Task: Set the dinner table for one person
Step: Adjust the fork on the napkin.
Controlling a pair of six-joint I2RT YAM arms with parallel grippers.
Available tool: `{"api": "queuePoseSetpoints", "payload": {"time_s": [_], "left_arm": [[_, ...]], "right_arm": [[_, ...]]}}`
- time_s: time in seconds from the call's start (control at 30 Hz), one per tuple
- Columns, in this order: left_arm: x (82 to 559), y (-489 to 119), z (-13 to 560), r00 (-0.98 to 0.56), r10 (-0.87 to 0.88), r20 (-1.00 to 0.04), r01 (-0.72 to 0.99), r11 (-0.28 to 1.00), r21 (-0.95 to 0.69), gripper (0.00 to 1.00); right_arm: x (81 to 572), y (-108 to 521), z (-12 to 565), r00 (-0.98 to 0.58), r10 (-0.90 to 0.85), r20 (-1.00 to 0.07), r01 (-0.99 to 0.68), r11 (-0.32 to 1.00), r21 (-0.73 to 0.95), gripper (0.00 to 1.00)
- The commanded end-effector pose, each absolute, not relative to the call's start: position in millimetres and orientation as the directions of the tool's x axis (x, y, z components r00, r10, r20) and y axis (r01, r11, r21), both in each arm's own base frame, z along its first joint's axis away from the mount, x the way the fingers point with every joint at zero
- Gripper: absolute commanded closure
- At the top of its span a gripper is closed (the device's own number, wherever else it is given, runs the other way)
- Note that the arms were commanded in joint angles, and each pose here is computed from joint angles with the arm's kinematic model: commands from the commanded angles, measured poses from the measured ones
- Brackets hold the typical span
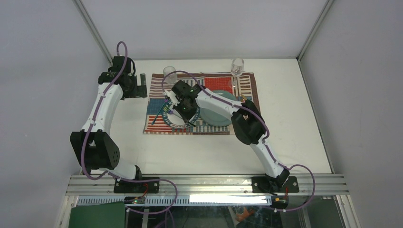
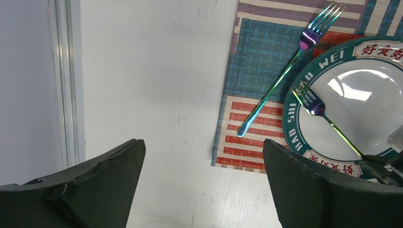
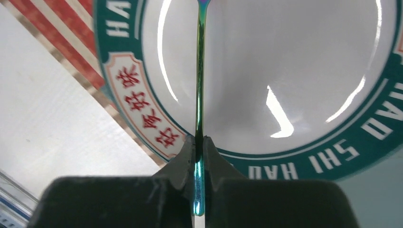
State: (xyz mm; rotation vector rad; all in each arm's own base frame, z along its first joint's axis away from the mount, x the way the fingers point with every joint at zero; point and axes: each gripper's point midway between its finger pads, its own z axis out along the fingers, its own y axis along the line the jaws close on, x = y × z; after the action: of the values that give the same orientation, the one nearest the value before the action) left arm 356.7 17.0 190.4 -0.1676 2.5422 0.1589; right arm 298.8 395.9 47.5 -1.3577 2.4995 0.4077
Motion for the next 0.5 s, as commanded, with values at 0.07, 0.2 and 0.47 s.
{"api": "queuePoseSetpoints", "payload": {"time_s": [0.07,0.2,0.47], "left_arm": [[365.7,10.4,189.1,-0.808,-0.095,-0.582,-0.148,0.988,0.045,0.01],[365.3,10.6,185.3,-0.813,-0.098,-0.574,-0.151,0.988,0.045,0.01],[362.0,10.4,184.3,-0.816,-0.090,-0.571,-0.142,0.989,0.047,0.01]], "right_arm": [[302.1,450.4,95.0,-0.650,-0.534,-0.541,-0.708,0.683,0.177,1.00],[322.2,461.3,99.4,-0.686,-0.404,-0.605,-0.614,0.767,0.184,1.00],[350.7,462.0,104.1,-0.746,-0.178,-0.642,-0.418,0.875,0.243,1.00]]}}
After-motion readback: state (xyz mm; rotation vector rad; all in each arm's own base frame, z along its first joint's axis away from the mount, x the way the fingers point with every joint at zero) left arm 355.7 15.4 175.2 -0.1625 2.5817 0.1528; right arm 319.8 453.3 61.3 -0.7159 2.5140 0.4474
